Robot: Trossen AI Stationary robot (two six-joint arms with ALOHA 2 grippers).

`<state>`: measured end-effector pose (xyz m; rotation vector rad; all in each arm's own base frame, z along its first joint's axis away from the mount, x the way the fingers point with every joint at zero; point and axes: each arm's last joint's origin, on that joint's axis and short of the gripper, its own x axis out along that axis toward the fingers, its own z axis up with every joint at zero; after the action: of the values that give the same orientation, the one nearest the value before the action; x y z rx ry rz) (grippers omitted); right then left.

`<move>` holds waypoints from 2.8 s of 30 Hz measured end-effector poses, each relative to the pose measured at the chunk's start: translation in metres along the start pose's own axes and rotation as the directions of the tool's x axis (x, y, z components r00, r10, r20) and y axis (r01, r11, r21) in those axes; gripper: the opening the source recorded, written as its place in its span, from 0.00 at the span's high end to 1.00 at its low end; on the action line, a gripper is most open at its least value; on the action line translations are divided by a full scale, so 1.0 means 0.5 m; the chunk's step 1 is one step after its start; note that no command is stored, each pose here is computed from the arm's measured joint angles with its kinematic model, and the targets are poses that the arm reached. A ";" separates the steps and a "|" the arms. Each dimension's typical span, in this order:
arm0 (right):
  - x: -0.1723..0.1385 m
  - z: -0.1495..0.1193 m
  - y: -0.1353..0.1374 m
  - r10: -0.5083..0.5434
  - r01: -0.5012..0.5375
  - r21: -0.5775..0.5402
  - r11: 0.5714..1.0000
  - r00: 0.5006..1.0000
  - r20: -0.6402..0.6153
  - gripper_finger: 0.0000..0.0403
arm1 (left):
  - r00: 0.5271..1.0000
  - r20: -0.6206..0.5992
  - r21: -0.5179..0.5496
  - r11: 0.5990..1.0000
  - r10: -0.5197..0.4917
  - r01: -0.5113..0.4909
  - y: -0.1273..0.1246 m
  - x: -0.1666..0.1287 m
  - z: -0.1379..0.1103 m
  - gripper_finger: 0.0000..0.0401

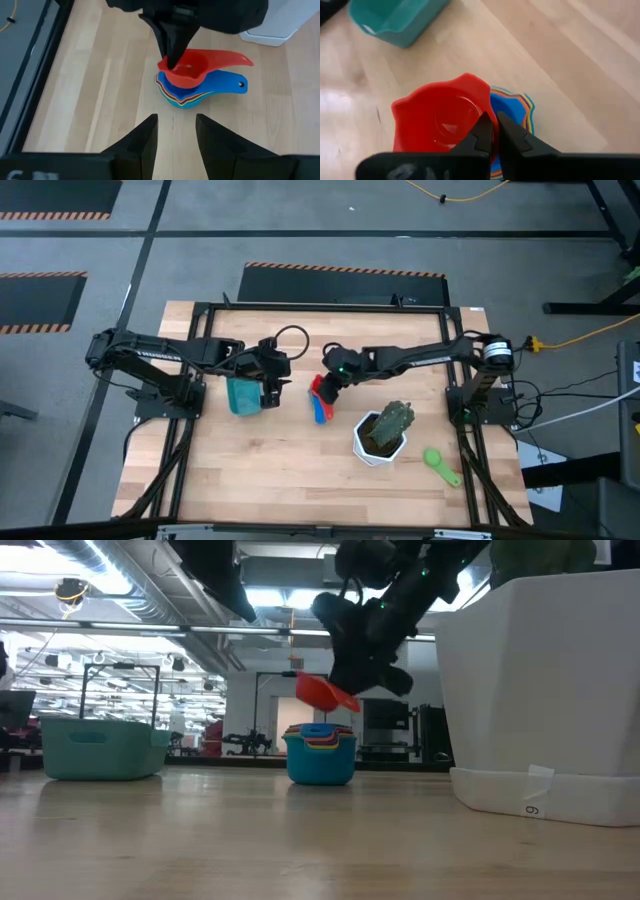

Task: Nest measuring cups in basket
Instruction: Stack the red measuring cup on top of the blue measuring cup

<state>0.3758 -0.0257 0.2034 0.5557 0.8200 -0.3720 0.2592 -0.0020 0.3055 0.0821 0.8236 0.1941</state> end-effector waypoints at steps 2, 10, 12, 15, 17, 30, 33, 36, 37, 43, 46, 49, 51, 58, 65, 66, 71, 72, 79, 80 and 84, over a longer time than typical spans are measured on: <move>0.002 -0.004 -0.002 -0.012 0.012 0.024 1.000 1.000 -0.018 0.96 | 1.000 0.000 0.000 1.000 0.000 0.000 0.000 0.000 0.000 0.68; 0.004 -0.007 -0.004 -0.015 0.019 0.135 0.991 0.999 -0.034 0.96 | 1.000 0.000 0.003 1.000 0.000 0.000 0.000 0.000 0.000 0.68; 0.006 -0.009 -0.005 -0.018 0.024 0.158 0.987 0.999 -0.042 0.96 | 1.000 0.000 0.003 1.000 0.000 0.000 0.000 0.000 0.000 0.69; 0.006 -0.010 -0.005 -0.016 0.024 0.162 0.986 0.999 -0.050 0.96 | 1.000 0.000 0.004 1.000 0.000 0.000 0.000 0.000 0.000 0.68; 0.006 -0.010 -0.005 -0.016 0.025 0.183 0.983 0.999 -0.050 0.96 | 1.000 0.001 0.004 1.000 0.000 0.000 0.000 0.000 0.000 0.68; 0.034 -0.018 -0.012 -0.067 0.076 0.209 0.975 0.997 -0.049 0.95 | 1.000 0.006 0.003 1.000 0.000 0.000 0.000 0.000 0.001 0.68; 0.034 -0.018 -0.012 -0.066 0.075 0.208 0.975 0.997 -0.048 0.95 | 1.000 0.010 0.002 1.000 0.000 0.000 0.000 0.000 0.002 0.68; 0.034 -0.018 -0.012 -0.068 0.077 0.205 0.976 0.996 -0.051 0.94 | 1.000 0.012 0.002 1.000 0.000 0.000 0.000 0.000 0.002 0.69; 0.034 -0.018 -0.012 -0.068 0.077 0.205 0.976 0.996 -0.050 0.93 | 1.000 0.011 0.002 1.000 0.000 0.000 0.000 0.000 0.002 0.69; 0.034 -0.018 -0.012 -0.068 0.077 0.205 0.976 0.996 -0.049 0.83 | 1.000 0.011 0.002 1.000 0.000 0.000 0.000 0.000 0.002 0.69; 0.034 -0.018 -0.012 -0.067 0.076 0.204 0.976 0.997 -0.049 0.78 | 1.000 0.011 0.002 1.000 0.000 0.000 0.000 0.000 0.002 0.68; 0.034 -0.018 -0.013 -0.067 0.076 0.205 0.976 0.997 -0.048 0.76 | 1.000 0.011 0.002 1.000 0.000 0.000 0.000 0.000 0.002 0.68; 0.034 -0.017 -0.013 -0.067 0.076 0.211 0.975 0.997 -0.048 0.76 | 1.000 0.011 0.002 1.000 0.000 0.000 0.000 0.000 0.002 0.69; 0.025 -0.012 -0.012 -0.053 0.060 0.234 0.970 0.998 -0.036 0.75 | 1.000 0.011 0.002 1.000 0.000 0.000 0.000 0.000 0.002 0.68; 0.002 -0.003 -0.007 -0.031 0.033 0.234 0.972 0.999 -0.016 0.75 | 1.000 0.010 0.002 1.000 0.000 0.000 0.000 0.000 0.002 0.68; -0.001 -0.002 -0.005 -0.020 0.023 0.223 0.974 1.000 -0.018 0.75 | 1.000 0.011 0.002 1.000 0.000 0.000 0.000 0.000 0.002 0.68; -0.039 0.003 -0.002 0.015 -0.010 0.150 0.989 0.999 -0.031 0.75 | 1.000 0.010 0.002 1.000 -0.008 0.008 -0.001 0.000 0.002 0.68; -0.050 0.003 -0.003 0.010 -0.005 0.129 0.992 0.999 -0.038 0.75 | 1.000 0.011 0.002 1.000 -0.011 0.011 -0.001 0.000 0.002 0.68; -0.101 -0.012 -0.010 -0.089 0.087 -0.027 0.996 0.992 -0.088 0.75 | 0.999 0.014 -0.006 1.000 -0.030 0.030 -0.014 -0.003 0.002 0.68; -0.101 -0.015 -0.011 -0.098 0.094 -0.042 0.995 0.990 -0.105 0.75 | 0.999 0.016 -0.002 0.999 -0.034 0.034 -0.017 -0.004 0.002 0.68; -0.091 -0.032 -0.015 -0.135 0.124 -0.073 0.990 0.975 -0.176 0.75 | 0.998 0.021 -0.037 0.998 -0.051 0.052 -0.029 -0.006 0.002 0.69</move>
<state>0.3339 -0.0178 0.2273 0.4842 1.0432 -0.4181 0.2598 -0.0171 0.3064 0.0275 0.8007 0.1596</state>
